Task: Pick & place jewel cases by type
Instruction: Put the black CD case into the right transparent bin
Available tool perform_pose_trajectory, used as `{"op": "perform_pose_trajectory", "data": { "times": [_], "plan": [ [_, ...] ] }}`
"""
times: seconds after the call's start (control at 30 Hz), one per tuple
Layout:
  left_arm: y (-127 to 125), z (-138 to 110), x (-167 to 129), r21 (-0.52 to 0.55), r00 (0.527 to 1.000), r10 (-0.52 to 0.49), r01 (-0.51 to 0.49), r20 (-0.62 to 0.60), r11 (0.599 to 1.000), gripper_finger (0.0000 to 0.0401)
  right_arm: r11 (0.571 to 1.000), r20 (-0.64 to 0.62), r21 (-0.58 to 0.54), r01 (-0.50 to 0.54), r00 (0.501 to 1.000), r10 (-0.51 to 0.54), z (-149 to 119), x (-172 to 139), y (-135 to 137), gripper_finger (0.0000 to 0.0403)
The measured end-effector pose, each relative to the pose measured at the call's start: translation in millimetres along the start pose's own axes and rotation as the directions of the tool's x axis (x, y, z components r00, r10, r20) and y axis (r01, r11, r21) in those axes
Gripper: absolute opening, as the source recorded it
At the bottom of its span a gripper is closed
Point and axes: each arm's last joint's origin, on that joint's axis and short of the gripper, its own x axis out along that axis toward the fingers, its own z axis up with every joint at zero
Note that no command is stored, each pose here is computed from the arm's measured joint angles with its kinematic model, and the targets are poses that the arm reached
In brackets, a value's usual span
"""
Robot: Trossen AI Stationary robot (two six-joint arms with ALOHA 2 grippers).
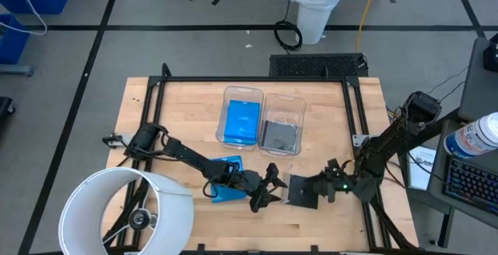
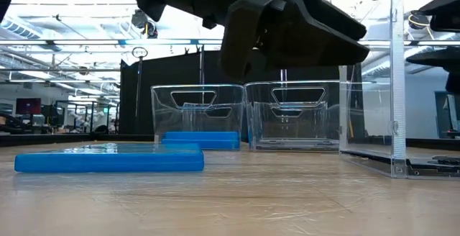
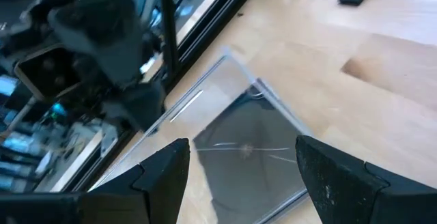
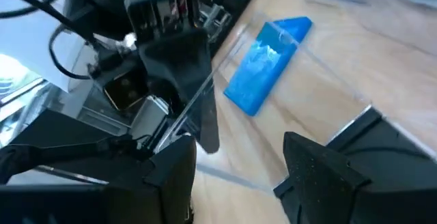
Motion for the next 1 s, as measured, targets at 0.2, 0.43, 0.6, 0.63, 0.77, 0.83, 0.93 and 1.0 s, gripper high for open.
{"op": "perform_pose_trajectory", "data": {
  "times": [0.2,0.43,0.6,0.63,0.77,0.83,0.93,1.0],
  "plan": [
    [5.3,-3.4,0.9,0.058,0.997,-0.059,0.056,0.055,0.997,0.0269,1.000,0.017,-0.018,-0.009,1.000,0.009,4.2,-0.3,-8.5,0.0210],
    [13.8,-12.4,4.2,0.016,0.993,-0.089,0.088,0.077,0.996,0.0269,0.998,-0.001,-0.054,-0.015,1.000,0.015,3.7,-0.2,-8.4,0.0210],
    [15.5,-16.8,4.7,-0.045,0.999,-0.050,0.051,0.017,0.998,0.0269,0.998,-0.005,-0.062,-0.014,1.000,0.014,4.2,0.6,-8.7,0.0210],
    [15.1,-17.2,4.7,-0.046,0.999,-0.050,0.050,0.009,0.998,0.0269,0.998,-0.021,-0.061,-0.016,1.000,0.015,4.0,1.1,-9.0,0.0210],
    [14.6,-17.8,4.6,-0.046,0.999,-0.051,0.051,0.000,0.998,0.0269,0.999,-0.081,-0.025,0.021,0.996,-0.023,2.2,2.7,-15.4,0.0205],
    [14.4,-18.0,4.6,-0.057,0.999,-0.053,0.053,-0.002,0.997,0.0269,0.998,-0.109,0.000,0.062,0.992,-0.062,1.2,3.4,-20.9,0.0200],
    [14.0,-18.3,4.6,-0.090,0.998,-0.057,0.056,-0.006,0.994,0.0269,0.992,-0.162,0.023,0.124,0.980,-0.118,-0.6,3.4,-28.6,0.0190],
    [13.4,-19.0,4.5,-0.118,0.998,-0.064,0.062,-0.014,0.991,0.0269,0.988,-0.189,0.025,0.149,0.972,-0.142,-1.7,2.8,-31.8,0.0180]
  ]
}}
